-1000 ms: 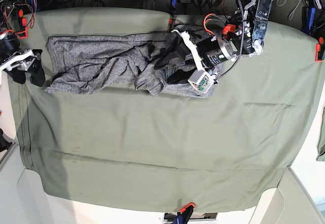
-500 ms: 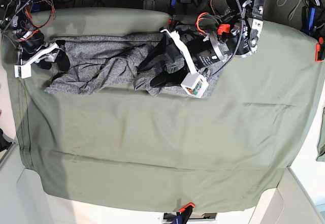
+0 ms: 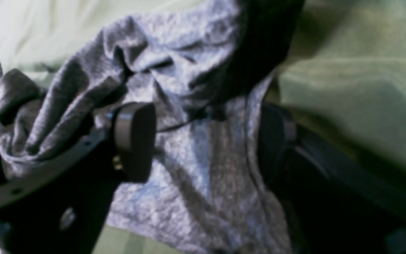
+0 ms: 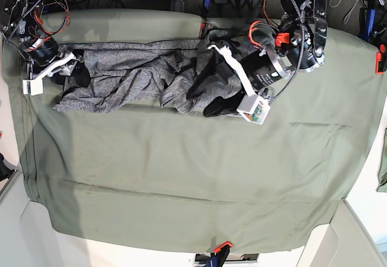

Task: Fold the T-shirt properly
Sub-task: 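Fold the held strip end with the left gripper toward the right gripper, then grasp the strip's other end with the right gripper and fold it over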

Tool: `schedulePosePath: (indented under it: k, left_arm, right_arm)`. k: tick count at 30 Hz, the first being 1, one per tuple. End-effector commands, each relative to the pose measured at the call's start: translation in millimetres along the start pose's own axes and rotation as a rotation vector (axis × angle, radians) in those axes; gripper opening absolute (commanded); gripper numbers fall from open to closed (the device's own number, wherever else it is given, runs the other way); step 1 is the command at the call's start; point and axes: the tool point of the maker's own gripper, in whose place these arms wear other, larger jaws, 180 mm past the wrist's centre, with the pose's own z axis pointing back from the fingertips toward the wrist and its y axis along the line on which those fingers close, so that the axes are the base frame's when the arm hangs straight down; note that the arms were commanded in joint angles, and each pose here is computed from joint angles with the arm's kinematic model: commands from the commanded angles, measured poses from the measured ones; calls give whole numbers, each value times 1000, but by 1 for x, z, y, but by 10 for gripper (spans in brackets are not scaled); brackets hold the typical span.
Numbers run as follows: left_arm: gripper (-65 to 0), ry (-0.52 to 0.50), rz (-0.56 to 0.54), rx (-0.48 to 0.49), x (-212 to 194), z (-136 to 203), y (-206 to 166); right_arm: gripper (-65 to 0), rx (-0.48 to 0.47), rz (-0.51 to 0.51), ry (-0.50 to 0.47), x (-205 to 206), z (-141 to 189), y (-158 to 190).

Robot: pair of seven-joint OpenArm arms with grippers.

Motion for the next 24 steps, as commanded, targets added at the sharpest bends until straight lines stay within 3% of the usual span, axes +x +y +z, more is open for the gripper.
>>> schedulePosePath:
  k: [1, 4, 7, 10, 17, 21, 24]
  left_arm:
    - [-292, -57, -20, 0, 17, 4, 2]
    - [-292, -67, -24, 60, 20, 15, 21]
    - [-292, -61, -36, 107, 21, 26, 37]
    - [-292, -37, -50, 141, 18, 36, 50]
    - [-292, -10, -91, 252, 23, 69, 90]
    - [-292, -49, -86, 306, 39, 95, 109]
    - [-292, -64, -77, 329, 47, 110, 119]
  right_arm:
    - [-281, 12, 7, -18, 8, 2, 2]
    - [-497, 18, 0, -22, 8, 0, 5]
    - [-649, 21, -1, -23, 8, 0, 6]
    - [-650, 31, 4, -29, 9, 0, 8]
    - [-650, 155, -47, -116, 28, 3, 40]
    - [-650, 283, -40, -145, 34, -1, 93]
    - [-650, 415, -7, -145, 33, -8, 152]
